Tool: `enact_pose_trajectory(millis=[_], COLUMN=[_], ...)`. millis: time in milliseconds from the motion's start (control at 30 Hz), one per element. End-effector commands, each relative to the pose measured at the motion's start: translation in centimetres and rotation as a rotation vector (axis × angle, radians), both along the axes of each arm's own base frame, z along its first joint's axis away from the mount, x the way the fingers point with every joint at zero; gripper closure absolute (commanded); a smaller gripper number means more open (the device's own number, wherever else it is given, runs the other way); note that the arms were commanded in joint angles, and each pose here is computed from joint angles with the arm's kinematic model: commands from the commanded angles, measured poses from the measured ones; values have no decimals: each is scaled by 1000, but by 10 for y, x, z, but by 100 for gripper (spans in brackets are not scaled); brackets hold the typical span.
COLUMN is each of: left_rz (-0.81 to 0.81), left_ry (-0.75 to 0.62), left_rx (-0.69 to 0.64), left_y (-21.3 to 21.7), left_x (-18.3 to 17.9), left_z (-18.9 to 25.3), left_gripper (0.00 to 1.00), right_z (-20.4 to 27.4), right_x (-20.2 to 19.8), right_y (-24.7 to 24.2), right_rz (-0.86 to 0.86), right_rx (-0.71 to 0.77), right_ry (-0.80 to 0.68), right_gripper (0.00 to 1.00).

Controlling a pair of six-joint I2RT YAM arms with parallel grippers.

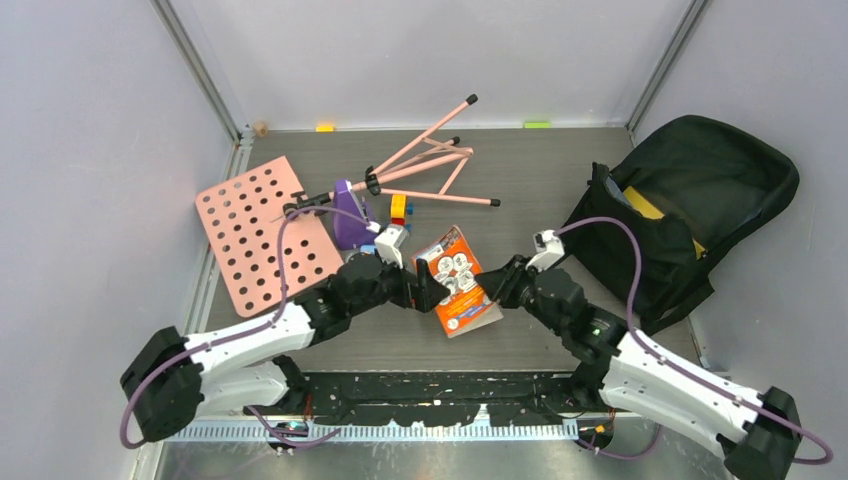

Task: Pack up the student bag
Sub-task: Pick up the book from the center of the board.

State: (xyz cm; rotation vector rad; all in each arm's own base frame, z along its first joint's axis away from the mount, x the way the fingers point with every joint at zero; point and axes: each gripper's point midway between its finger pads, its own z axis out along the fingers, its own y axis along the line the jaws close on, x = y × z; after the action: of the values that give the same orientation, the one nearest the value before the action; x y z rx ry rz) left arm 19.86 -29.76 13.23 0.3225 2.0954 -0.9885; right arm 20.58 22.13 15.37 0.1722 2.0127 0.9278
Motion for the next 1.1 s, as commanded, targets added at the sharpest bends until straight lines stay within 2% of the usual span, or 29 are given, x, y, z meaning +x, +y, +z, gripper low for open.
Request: enact_pose_trajectory(millis=[0,267,500,833,1067], left_rz=[-19,-35,18,151,197], left_ry=[-98,-103,-43,39,65], left_rx=[-108,-298,-405,-598,-633], left_y=[-1,5,11,16,18], left_x=[3,10,22,36,42], left_z=[57,122,136,140,134], left_gripper=[0,0,0,0,0], right_z=[65,153,211,244,258], right_x=[3,1,5,15,20], right_y=[-22,-27,-30,-20,-16], right_rz=[-74,-71,-96,-115,-130], right_rx=[34,146,214,311,352], right_ry=[-129,-294,-402,-454,-463], right_gripper=[100,100,100,100,100])
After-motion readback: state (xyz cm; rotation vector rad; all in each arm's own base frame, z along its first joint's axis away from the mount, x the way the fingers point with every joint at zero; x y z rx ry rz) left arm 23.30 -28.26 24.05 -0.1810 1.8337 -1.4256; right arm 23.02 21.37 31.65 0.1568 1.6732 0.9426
